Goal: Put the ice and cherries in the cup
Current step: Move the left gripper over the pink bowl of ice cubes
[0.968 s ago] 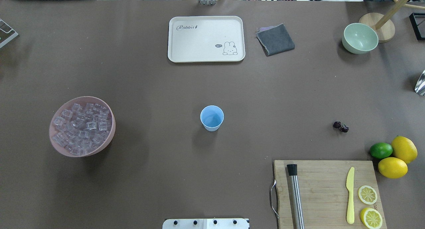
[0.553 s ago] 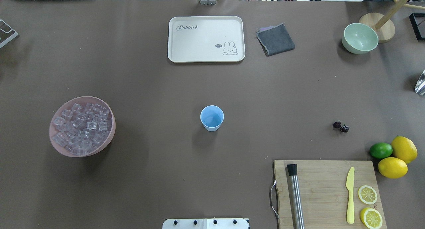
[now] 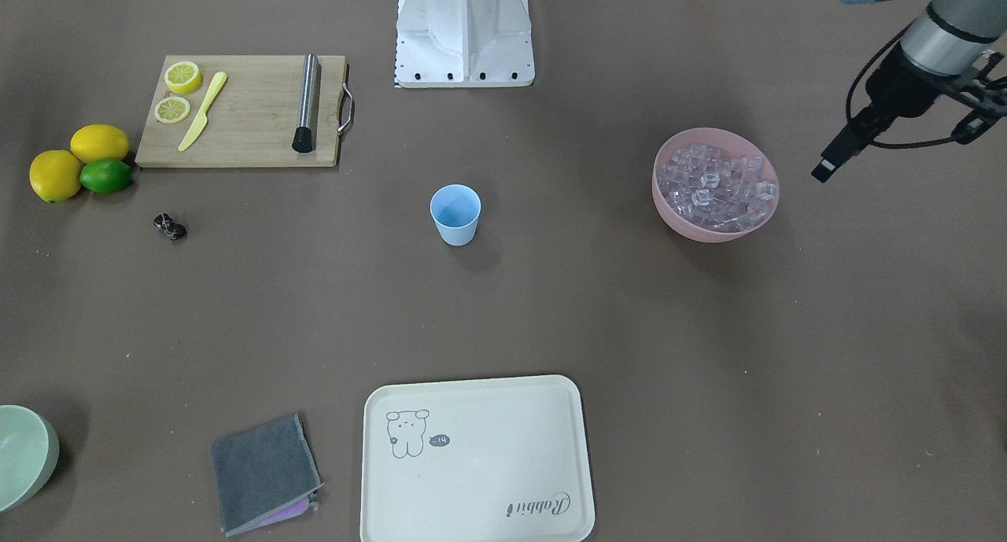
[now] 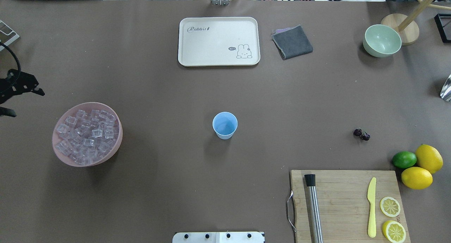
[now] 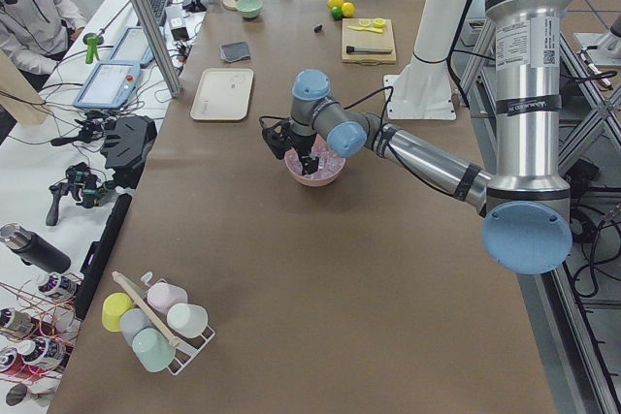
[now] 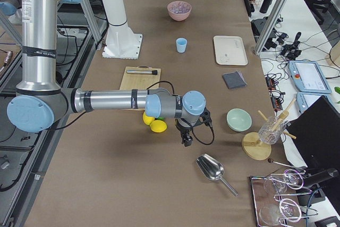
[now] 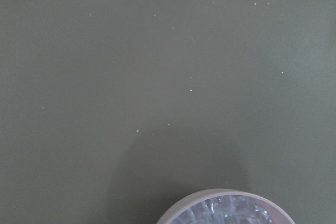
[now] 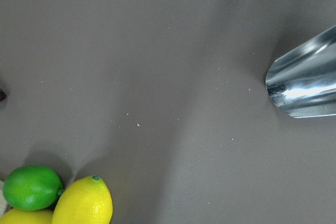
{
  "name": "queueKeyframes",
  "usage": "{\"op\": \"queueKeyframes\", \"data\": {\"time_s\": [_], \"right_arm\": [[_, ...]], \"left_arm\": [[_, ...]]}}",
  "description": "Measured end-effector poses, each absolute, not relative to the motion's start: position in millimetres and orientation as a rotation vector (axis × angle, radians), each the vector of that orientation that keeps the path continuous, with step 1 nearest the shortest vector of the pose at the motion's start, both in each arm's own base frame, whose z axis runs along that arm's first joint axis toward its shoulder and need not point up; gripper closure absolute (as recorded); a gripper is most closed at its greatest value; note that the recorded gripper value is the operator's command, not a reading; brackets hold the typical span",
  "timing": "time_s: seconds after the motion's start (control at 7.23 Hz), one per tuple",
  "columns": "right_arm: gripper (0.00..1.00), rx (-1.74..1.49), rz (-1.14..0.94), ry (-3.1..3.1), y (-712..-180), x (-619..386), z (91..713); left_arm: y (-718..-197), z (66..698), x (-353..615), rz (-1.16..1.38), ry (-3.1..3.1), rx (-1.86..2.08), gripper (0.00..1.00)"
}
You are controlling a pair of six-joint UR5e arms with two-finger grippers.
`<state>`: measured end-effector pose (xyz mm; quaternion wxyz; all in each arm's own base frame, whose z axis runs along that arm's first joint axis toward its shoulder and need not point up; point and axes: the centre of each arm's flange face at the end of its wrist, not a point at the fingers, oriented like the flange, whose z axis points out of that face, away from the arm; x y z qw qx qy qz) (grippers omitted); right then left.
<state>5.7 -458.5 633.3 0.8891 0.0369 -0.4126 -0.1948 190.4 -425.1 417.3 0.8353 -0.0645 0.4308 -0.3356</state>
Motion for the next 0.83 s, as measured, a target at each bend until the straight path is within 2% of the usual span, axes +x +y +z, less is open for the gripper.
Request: {"op": "queueKeyframes", "data": {"time_s": [0.41, 0.83], "right_arm": [[0.00, 0.071, -0.396, -0.860, -458.4, 5.0, 633.4], [0.00, 0.069, -0.395, -0.859, -458.4, 4.8, 633.5]], "left_arm": [[-408.1, 405.7, 252.2, -0.839, 0.877, -0.163, 0.07], [-396.3, 419.6, 270.1, -0.895, 0.830, -0.157, 0.08]]}}
